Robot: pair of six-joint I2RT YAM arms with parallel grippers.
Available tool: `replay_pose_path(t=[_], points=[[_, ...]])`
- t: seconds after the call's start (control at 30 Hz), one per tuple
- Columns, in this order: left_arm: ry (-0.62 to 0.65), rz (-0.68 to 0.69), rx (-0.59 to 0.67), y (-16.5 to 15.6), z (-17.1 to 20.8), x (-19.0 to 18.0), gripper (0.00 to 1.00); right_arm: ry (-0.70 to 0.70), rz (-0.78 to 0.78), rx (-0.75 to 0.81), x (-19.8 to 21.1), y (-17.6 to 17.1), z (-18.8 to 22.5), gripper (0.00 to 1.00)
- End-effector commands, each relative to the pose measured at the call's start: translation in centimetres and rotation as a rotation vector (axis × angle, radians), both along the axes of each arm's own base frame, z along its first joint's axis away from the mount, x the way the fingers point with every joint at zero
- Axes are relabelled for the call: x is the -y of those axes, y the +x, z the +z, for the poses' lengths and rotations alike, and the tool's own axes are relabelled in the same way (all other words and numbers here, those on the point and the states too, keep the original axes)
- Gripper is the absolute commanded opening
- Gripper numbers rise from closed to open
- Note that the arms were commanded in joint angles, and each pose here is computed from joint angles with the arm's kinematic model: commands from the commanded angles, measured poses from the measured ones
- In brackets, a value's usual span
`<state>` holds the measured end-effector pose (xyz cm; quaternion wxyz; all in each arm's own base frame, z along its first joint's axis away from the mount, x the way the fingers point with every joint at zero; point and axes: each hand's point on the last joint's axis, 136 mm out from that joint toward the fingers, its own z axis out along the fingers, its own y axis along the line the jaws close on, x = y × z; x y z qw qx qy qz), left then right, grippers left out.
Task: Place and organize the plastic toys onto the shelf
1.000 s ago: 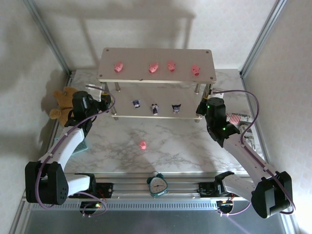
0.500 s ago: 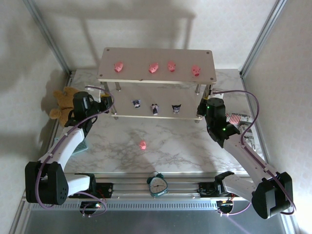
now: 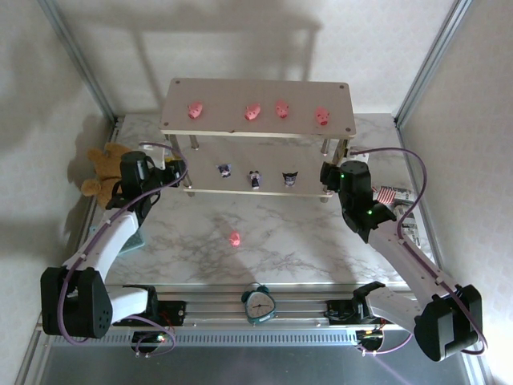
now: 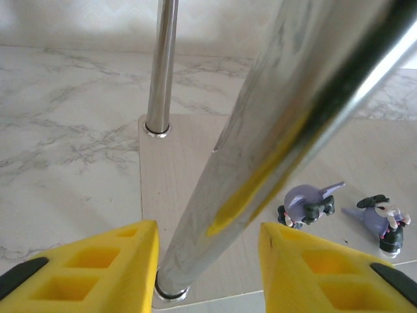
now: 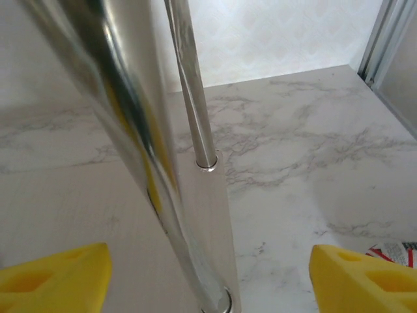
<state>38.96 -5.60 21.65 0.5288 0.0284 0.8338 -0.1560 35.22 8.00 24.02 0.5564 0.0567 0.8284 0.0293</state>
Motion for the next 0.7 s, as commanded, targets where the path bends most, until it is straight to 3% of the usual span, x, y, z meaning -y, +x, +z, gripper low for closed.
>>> replay_pose_path(t=[0.0, 0.13, 0.47, 0.67], points=[[-0.003, 0.007, 0.023, -0.7, 1.8, 0.0, 0.45, 0.015, 0.022, 0.063, -0.1, -0.3, 2.9, 0.89], [-0.004, 0.012, 0.033, -1.4, 3.0, -0.1, 0.46, 0.012, 0.037, 0.078, 0.0, -1.1, 3.8, 0.95], [-0.02, 0.018, 0.039, -3.6, 5.9, -0.3, 0.45, -0.002, 0.062, 0.095, 1.5, -5.2, 6.6, 0.95], [-0.058, -0.011, 0.068, -5.6, 10.9, 0.3, 0.42, 0.067, 0.145, 0.157, 1.0, -9.6, 12.7, 0.87]])
